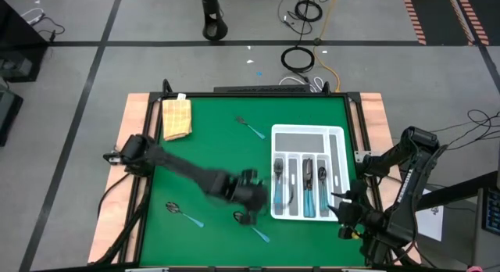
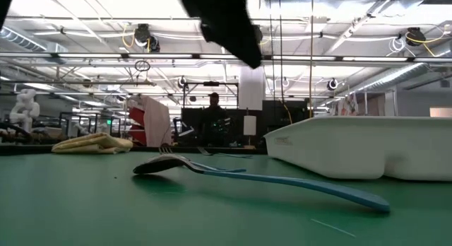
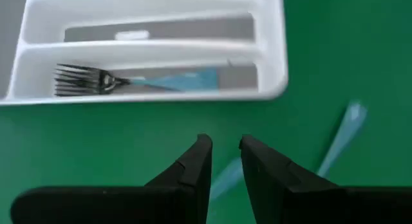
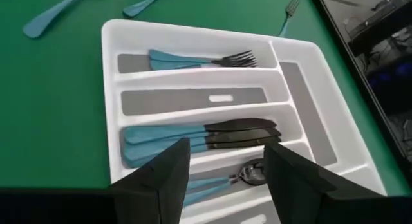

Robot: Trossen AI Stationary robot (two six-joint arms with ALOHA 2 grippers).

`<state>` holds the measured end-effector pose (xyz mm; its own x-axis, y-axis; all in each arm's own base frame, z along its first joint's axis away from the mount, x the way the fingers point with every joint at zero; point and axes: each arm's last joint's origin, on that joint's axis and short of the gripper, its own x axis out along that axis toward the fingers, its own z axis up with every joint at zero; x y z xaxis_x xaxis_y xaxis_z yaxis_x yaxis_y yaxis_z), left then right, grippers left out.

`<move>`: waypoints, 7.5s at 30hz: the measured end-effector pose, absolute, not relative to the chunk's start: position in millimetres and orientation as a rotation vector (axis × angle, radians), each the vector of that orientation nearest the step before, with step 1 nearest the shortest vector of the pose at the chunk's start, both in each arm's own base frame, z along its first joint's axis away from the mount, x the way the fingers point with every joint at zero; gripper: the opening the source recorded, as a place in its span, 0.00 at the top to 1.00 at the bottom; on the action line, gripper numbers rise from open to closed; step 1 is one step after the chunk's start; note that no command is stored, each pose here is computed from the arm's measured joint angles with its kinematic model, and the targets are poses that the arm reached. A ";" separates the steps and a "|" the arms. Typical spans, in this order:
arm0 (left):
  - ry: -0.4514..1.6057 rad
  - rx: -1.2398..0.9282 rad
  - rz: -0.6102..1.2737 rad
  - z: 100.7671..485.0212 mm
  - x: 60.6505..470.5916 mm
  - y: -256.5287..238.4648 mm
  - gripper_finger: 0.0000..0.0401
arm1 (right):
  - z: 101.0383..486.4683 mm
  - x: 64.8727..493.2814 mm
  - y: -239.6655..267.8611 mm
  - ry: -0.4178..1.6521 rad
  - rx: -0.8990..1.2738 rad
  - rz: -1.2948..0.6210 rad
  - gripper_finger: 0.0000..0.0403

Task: Sort silverware
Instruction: Put the right blue spoon into the tray

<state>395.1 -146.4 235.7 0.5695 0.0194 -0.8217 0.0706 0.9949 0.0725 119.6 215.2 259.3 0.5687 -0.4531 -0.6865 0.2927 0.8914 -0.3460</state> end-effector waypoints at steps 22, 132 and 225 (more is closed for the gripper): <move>0.919 0.240 -0.159 165.0 351.0 -197.9 0.77 | 256.7 119.2 214.2 0.846 -0.145 -0.477 0.54; 0.112 0.192 0.476 279.3 398.2 -135.1 0.98 | 306.6 254.6 151.6 -0.090 0.570 -0.832 0.73; 0.630 -0.015 0.425 221.2 371.8 -124.1 0.50 | 135.7 135.2 154.7 1.216 -1.401 0.340 1.00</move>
